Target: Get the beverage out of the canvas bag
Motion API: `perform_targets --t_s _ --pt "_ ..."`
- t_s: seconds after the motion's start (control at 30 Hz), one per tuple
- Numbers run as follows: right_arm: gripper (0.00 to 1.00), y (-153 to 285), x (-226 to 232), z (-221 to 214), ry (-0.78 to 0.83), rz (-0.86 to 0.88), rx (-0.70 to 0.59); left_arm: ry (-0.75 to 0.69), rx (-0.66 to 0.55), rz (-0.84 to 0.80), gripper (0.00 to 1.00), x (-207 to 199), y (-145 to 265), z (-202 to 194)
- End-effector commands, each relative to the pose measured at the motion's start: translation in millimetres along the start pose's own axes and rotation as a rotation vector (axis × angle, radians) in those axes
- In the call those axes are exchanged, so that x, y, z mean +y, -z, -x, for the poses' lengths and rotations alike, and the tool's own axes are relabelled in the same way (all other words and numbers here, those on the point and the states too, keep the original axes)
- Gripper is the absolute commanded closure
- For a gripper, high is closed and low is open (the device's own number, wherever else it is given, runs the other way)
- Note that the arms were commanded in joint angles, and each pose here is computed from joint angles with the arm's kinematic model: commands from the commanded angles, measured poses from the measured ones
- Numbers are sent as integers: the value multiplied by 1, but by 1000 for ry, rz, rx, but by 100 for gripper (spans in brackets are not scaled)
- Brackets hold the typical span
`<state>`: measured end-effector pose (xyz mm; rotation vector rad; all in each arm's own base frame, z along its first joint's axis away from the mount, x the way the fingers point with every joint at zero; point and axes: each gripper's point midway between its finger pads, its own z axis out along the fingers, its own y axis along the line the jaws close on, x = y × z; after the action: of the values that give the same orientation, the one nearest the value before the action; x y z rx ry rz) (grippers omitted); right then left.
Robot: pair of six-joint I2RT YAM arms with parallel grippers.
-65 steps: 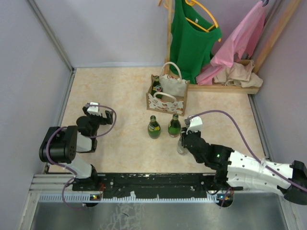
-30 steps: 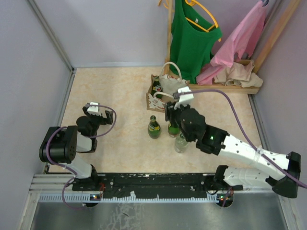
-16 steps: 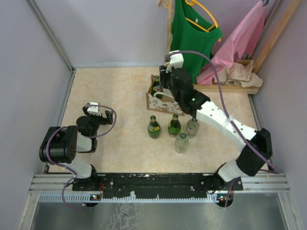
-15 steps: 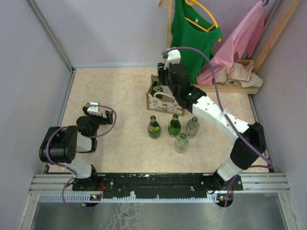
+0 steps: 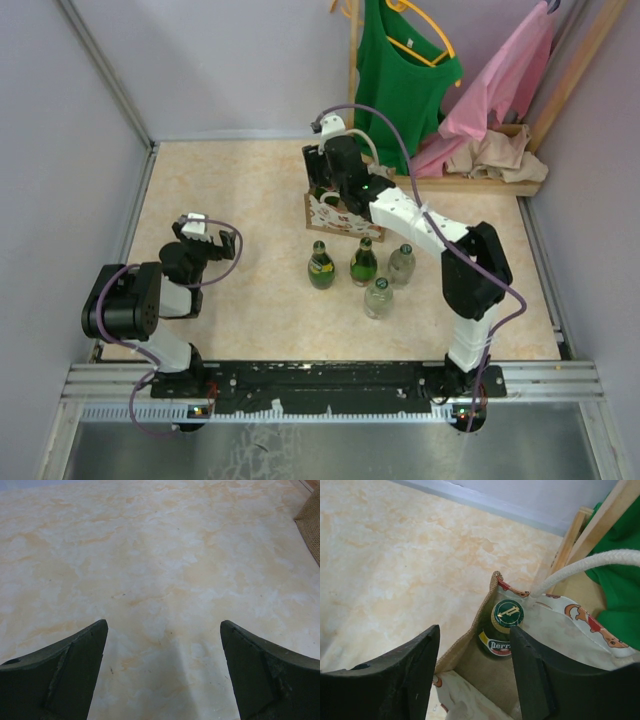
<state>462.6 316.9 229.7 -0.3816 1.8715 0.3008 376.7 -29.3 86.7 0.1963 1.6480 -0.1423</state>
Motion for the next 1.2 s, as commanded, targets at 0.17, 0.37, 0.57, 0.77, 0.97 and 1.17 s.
perform_targets --t_s 0.17,0.37,0.57,0.77,0.97,1.17 --pt "31 -15 -19 32 -9 -69 -106 -10 -20 -8 0 -2 -3 6" --pt "34 -24 -30 29 -24 -105 -112 -11 -20 -8 0 -2 -4 6" --pt "49 -35 -37 25 -40 -131 -107 -9 -19 -7 0 -2 -3 6" --pt "58 -45 -43 12 -50 -145 -79 -11 -20 -8 0 -2 -3 6" --pt "60 -53 -48 -3 -40 -166 -47 -10 -21 -7 0 -2 -4 7" --pt "100 -57 -52 -3 -24 -188 -55 -10 -20 -8 0 -2 -4 6"
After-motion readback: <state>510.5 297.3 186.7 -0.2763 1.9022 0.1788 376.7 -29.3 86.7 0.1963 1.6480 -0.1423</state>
